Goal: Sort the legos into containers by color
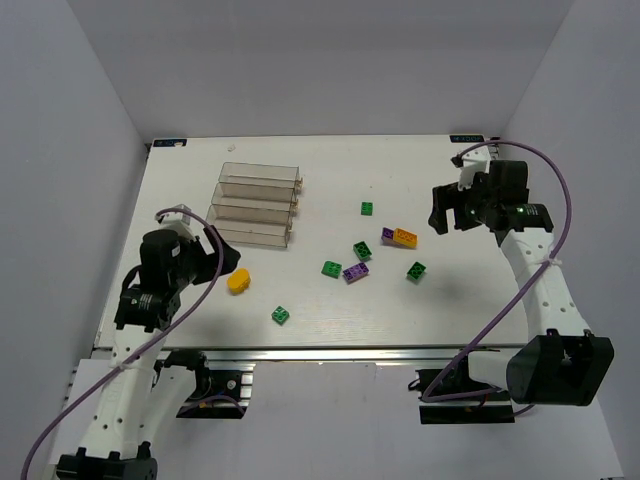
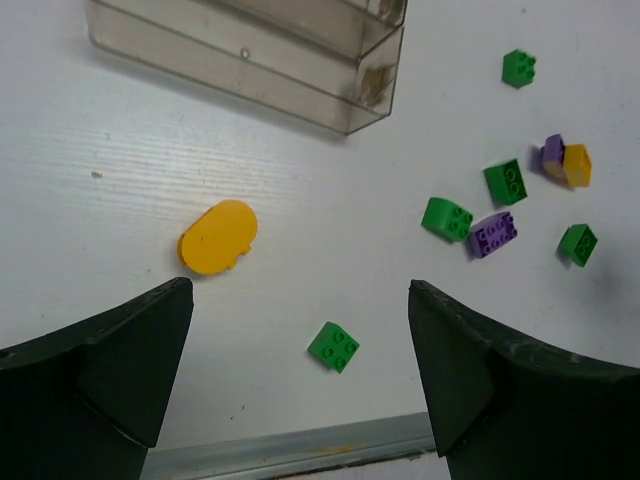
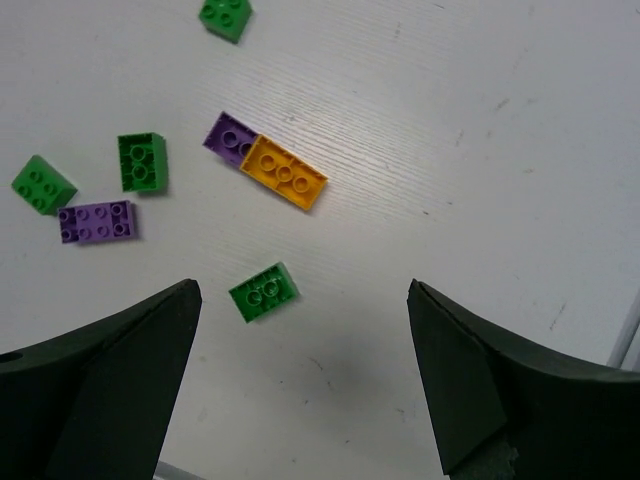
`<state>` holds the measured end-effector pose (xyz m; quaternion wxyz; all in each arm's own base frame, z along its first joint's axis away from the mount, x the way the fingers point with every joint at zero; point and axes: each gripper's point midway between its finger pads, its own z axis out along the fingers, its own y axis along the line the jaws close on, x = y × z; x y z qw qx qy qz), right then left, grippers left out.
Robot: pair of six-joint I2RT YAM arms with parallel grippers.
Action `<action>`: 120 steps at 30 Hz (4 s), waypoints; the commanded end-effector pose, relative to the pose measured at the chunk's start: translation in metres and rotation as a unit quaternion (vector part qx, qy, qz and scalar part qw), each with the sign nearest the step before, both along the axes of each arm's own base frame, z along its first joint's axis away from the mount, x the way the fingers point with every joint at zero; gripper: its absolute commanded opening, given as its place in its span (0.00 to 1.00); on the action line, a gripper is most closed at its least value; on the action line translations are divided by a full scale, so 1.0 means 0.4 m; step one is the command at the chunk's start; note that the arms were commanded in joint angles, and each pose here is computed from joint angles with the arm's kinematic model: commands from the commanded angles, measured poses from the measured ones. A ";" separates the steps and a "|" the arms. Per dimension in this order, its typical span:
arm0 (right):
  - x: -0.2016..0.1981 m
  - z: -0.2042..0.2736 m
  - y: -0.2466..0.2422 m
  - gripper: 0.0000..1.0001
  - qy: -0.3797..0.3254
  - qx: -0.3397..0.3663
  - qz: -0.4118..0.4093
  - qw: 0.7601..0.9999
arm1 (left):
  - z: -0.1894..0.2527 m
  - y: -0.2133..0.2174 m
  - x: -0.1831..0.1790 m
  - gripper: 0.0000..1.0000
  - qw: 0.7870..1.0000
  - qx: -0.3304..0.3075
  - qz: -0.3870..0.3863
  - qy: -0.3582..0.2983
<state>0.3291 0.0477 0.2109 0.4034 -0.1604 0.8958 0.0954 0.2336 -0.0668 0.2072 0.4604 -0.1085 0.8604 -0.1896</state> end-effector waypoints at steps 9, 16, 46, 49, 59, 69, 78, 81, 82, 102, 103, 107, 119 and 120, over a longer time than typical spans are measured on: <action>-0.135 0.013 0.183 0.89 -0.088 0.014 0.355 0.931 | -0.139 0.004 0.029 0.45 0.990 0.018 0.021 0.139; -0.186 -0.036 0.210 0.89 -0.102 0.023 0.373 0.922 | -0.251 0.007 0.035 0.77 0.968 0.043 0.014 0.246; -0.193 -0.089 0.222 0.89 -0.072 0.036 0.363 0.928 | -0.381 -0.039 0.108 0.22 0.947 0.101 -0.022 0.303; -0.194 -0.088 0.224 0.89 -0.072 0.036 0.364 0.928 | -0.286 -0.056 0.141 0.22 0.965 0.074 -0.015 0.251; -0.199 -0.090 0.227 0.89 -0.069 0.044 0.364 0.928 | -0.054 -0.092 0.374 0.19 0.990 -0.032 0.068 0.123; -0.200 -0.084 0.227 0.89 -0.080 0.041 0.363 0.927 | -0.122 -0.096 0.523 0.30 0.986 -0.013 0.093 0.138; -0.164 -0.091 0.228 0.89 -0.075 0.051 0.334 0.938 | -0.166 -0.082 0.523 0.80 0.984 0.016 0.091 0.155; -0.125 -0.115 0.216 0.89 -0.057 0.045 0.295 0.953 | -0.160 -0.083 0.528 0.86 0.984 0.017 0.089 0.151; -0.110 -0.127 0.203 0.89 -0.052 0.032 0.275 0.959 | -0.154 -0.083 0.529 0.86 0.985 0.017 0.089 0.148; 0.049 -0.323 0.169 0.82 -0.026 -0.119 0.484 0.867 | 0.035 -0.120 0.241 0.81 0.996 -0.069 -0.004 0.049; 0.049 -0.332 0.172 0.77 -0.014 -0.115 0.491 0.864 | 0.036 -0.119 0.226 0.81 0.996 -0.071 -0.004 0.049; 0.097 -0.360 0.167 0.71 0.010 -0.114 0.487 0.866 | 0.040 -0.108 0.180 0.82 0.996 -0.074 0.001 0.046; 0.138 -0.414 0.161 0.44 0.029 -0.122 0.483 0.866 | 0.059 -0.111 0.127 0.82 0.994 -0.098 0.005 0.038; 0.137 -0.413 0.163 0.26 0.030 -0.120 0.484 0.866 | 0.060 -0.121 0.123 0.82 0.994 -0.102 -0.002 0.037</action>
